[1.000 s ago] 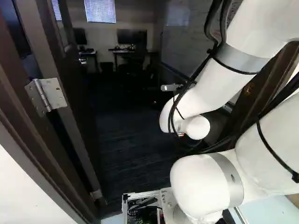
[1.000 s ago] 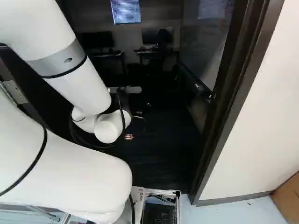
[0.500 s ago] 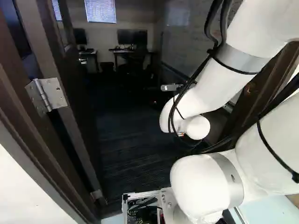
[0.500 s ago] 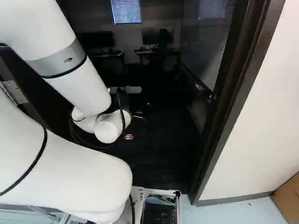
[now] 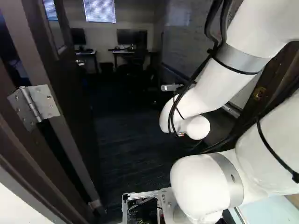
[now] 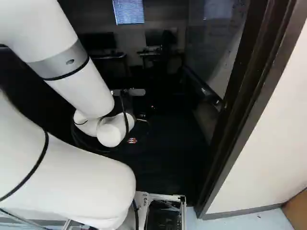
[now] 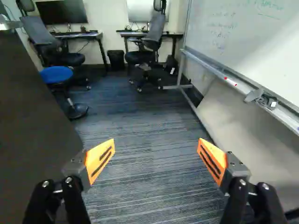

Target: Open the door and move inside

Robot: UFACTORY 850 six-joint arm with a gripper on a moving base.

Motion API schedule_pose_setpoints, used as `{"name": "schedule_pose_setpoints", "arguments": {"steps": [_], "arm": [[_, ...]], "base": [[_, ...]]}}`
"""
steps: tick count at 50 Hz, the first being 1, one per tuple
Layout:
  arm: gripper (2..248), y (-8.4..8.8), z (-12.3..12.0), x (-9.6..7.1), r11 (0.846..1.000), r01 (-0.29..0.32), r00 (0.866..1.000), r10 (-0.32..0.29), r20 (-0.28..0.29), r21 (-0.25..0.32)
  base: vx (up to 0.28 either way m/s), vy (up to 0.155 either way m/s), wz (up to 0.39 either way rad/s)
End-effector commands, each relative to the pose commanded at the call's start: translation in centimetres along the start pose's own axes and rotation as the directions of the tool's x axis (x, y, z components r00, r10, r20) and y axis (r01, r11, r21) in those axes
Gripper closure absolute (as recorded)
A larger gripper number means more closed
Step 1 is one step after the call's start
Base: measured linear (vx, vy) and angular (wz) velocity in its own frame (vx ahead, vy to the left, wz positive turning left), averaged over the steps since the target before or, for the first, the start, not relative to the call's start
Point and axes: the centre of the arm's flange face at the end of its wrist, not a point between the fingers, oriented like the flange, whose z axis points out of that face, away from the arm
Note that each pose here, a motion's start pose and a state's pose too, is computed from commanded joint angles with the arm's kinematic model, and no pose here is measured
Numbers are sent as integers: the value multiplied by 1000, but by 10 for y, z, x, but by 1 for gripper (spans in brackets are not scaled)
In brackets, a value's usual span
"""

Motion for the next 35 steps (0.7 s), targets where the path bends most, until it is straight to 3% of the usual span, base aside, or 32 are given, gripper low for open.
{"name": "schedule_pose_setpoints", "arguments": {"steps": [35], "arm": [[3,0,0,0,1000,0,1000,0,0,0]], "base": [[166,3,-8]]}}
